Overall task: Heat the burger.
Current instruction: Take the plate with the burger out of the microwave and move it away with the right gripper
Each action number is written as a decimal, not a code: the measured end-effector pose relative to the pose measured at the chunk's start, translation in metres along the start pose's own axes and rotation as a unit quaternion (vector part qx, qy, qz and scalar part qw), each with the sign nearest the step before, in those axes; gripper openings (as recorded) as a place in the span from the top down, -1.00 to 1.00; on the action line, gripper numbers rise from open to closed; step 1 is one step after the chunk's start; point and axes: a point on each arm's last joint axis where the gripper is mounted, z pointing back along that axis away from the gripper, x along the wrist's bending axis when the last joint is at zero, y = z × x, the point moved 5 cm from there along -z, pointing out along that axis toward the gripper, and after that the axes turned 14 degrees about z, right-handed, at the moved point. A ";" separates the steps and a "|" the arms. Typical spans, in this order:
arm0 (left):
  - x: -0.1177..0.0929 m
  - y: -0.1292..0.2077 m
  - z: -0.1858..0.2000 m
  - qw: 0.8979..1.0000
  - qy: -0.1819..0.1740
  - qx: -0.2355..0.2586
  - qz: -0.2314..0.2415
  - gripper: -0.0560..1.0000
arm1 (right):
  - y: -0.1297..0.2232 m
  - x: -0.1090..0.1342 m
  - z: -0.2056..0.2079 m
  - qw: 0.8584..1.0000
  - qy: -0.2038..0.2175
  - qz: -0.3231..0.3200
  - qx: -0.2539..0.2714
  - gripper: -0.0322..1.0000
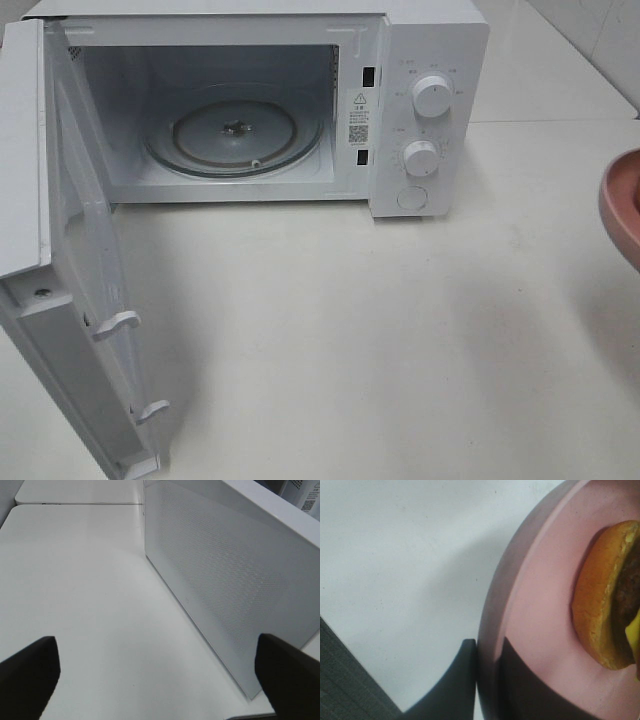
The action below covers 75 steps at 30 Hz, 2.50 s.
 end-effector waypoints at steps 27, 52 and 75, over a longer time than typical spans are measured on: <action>0.000 0.000 0.000 1.000 0.000 0.000 0.000 -0.96 | 0.018 0.005 -0.001 0.978 -0.005 -0.191 0.085 0.77; 0.000 0.000 0.000 1.000 0.000 0.000 0.000 -0.96 | -0.005 0.011 -0.033 0.947 -0.023 -0.251 0.198 0.77; 0.000 0.000 0.000 1.000 0.000 0.000 0.000 -0.96 | -0.039 -0.003 -0.053 0.921 0.004 -0.339 0.192 0.77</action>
